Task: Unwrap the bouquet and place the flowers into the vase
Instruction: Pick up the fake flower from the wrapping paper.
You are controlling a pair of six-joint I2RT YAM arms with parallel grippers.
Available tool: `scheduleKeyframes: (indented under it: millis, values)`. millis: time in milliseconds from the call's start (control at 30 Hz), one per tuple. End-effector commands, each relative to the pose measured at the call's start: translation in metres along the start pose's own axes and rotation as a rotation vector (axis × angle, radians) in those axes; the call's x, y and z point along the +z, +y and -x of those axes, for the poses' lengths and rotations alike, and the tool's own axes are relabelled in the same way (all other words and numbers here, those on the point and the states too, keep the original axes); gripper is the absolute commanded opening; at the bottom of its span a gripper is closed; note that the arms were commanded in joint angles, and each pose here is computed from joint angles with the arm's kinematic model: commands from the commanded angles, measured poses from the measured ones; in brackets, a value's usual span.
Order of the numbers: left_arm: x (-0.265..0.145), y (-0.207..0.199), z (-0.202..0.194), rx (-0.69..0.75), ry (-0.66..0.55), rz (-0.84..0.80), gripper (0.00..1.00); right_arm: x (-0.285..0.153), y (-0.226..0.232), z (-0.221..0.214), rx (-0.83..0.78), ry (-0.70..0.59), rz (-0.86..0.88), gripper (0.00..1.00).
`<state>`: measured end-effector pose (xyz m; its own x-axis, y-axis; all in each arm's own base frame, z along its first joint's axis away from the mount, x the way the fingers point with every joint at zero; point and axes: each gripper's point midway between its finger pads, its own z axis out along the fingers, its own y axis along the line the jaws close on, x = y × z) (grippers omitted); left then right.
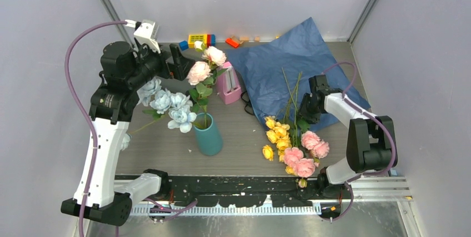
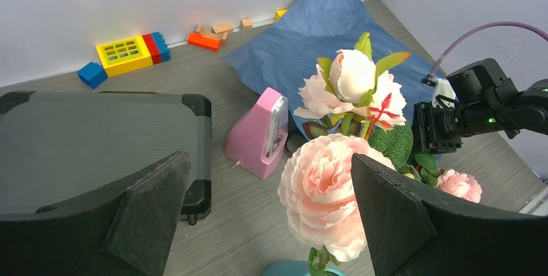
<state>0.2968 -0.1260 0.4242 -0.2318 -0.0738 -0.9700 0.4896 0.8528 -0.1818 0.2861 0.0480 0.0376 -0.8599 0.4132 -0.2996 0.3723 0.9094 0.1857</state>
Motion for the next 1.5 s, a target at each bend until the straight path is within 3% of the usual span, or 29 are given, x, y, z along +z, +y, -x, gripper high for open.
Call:
scheduleKeyframes:
  millis: [0, 233, 400, 633, 1467]
  values:
    - [-0.011, 0.000, 0.013, 0.045, -0.045, 0.017, 0.98, 0.002, 0.006, 0.020, -0.012, -0.052, 0.012, 0.43]
    - [-0.010, 0.001, 0.016, 0.045, -0.051, 0.020, 0.98, 0.006, 0.007, 0.018, -0.025, -0.039, 0.017, 0.31]
    - [-0.011, 0.002, 0.016, 0.054, -0.051, 0.027, 0.98, 0.001, 0.011, 0.024, -0.029, -0.059, 0.033, 0.11]
    - [-0.016, 0.006, 0.012, 0.073, -0.043, 0.052, 0.98, -0.016, 0.015, 0.034, -0.044, -0.093, 0.047, 0.02]
    - [-0.027, 0.013, 0.002, 0.101, -0.048, 0.100, 0.98, -0.115, 0.037, 0.054, -0.111, -0.183, 0.143, 0.00]
